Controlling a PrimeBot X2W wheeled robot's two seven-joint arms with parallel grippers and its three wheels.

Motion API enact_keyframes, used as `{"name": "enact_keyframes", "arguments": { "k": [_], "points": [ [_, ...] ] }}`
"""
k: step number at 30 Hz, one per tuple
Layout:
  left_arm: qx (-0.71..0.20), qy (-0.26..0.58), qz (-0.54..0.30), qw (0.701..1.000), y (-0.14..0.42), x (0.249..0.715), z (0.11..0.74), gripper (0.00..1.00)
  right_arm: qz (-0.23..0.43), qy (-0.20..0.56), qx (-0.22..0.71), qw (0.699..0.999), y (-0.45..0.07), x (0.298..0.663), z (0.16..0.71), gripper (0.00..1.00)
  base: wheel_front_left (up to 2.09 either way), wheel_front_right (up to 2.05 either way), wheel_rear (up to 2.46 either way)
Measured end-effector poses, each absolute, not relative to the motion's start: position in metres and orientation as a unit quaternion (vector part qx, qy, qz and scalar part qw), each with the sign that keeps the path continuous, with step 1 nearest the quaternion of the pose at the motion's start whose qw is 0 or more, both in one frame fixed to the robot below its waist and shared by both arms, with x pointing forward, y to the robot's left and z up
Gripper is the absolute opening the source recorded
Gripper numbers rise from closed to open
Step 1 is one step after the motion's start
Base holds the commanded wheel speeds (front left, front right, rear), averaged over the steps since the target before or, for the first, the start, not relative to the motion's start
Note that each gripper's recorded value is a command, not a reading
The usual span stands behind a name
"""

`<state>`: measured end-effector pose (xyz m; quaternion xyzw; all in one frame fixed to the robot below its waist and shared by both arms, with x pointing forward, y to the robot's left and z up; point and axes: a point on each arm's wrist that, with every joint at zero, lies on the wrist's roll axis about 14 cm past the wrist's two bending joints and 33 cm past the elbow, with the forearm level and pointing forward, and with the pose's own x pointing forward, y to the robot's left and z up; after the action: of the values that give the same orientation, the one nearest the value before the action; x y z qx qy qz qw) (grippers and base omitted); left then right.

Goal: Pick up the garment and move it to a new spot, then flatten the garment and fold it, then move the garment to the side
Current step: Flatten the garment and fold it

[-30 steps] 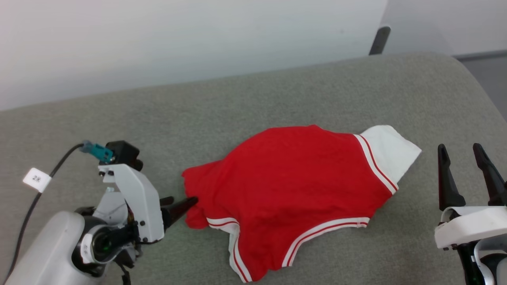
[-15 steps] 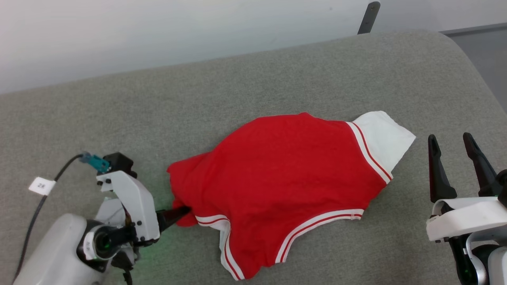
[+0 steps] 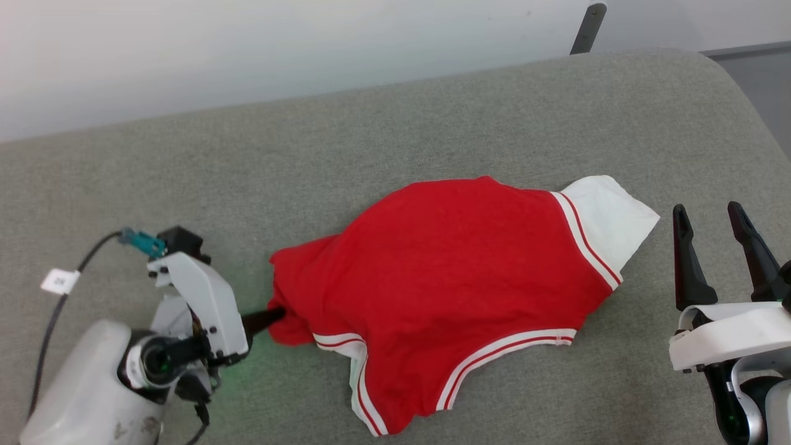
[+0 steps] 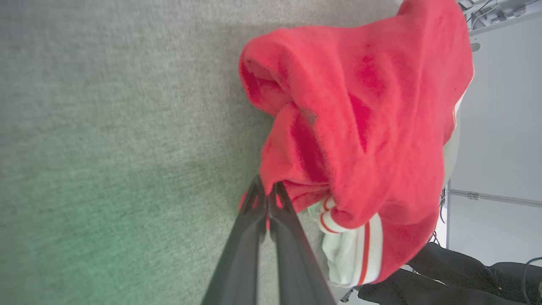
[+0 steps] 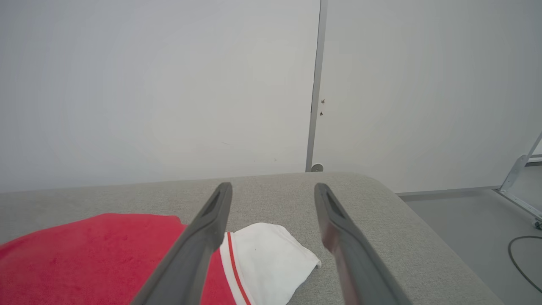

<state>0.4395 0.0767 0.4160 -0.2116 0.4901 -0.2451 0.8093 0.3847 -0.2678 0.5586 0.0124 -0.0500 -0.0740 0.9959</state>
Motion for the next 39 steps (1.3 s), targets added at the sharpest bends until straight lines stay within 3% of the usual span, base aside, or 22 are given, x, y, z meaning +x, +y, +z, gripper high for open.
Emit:
{"name": "enact_keyframes", "arguments": {
  "k": [7,13,22,27,31,32,33,34,35,39],
  "points": [
    [-0.192,0.443,-0.280,0.830,0.067,0.457,0.461,0.00,-0.072,-0.054,0.015,0.996,-0.266,0.382,0.562,1.00,0.00,0.00,0.00],
    [-0.199,0.400,-0.361,0.818,0.015,0.456,0.517,0.00,-0.072,-0.056,0.017,0.996,-0.265,0.376,0.563,1.00,0.00,0.00,0.00],
    [-0.202,0.393,-0.499,0.746,-0.076,0.416,0.558,0.00,-0.093,-0.052,0.018,0.994,-0.277,0.365,0.561,1.00,0.00,0.00,0.00],
    [-0.186,0.428,-0.534,0.705,-0.103,0.388,0.540,0.00,-0.107,-0.045,0.021,0.993,-0.284,0.361,0.554,1.00,0.00,0.00,0.00],
    [-0.167,0.454,-0.530,0.696,-0.108,0.380,0.513,0.00,-0.113,-0.036,0.023,0.993,-0.286,0.361,0.547,1.00,0.00,0.00,0.00],
    [-0.161,0.457,-0.529,0.697,-0.107,0.380,0.507,0.20,-0.114,-0.035,0.024,0.993,-0.286,0.361,0.545,1.00,0.00,0.00,0.00],
    [-0.157,0.459,-0.528,0.697,-0.107,0.380,0.503,0.79,-0.114,-0.035,0.024,0.993,-0.286,0.361,0.544,1.00,0.00,0.00,0.00],
    [-0.157,0.461,-0.528,0.696,-0.107,0.380,0.501,0.93,-0.115,-0.033,0.025,0.993,-0.286,0.361,0.543,1.00,0.00,0.00,0.00],
    [-0.157,0.462,-0.527,0.695,-0.107,0.381,0.499,1.00,-0.115,-0.031,0.025,0.993,-0.286,0.362,0.542,1.00,0.00,0.00,0.00],
    [-0.159,0.451,-0.527,0.703,-0.102,0.386,0.505,1.00,-0.114,-0.031,0.026,0.993,-0.285,0.364,0.540,1.00,0.00,0.00,0.00]
  ]
}}
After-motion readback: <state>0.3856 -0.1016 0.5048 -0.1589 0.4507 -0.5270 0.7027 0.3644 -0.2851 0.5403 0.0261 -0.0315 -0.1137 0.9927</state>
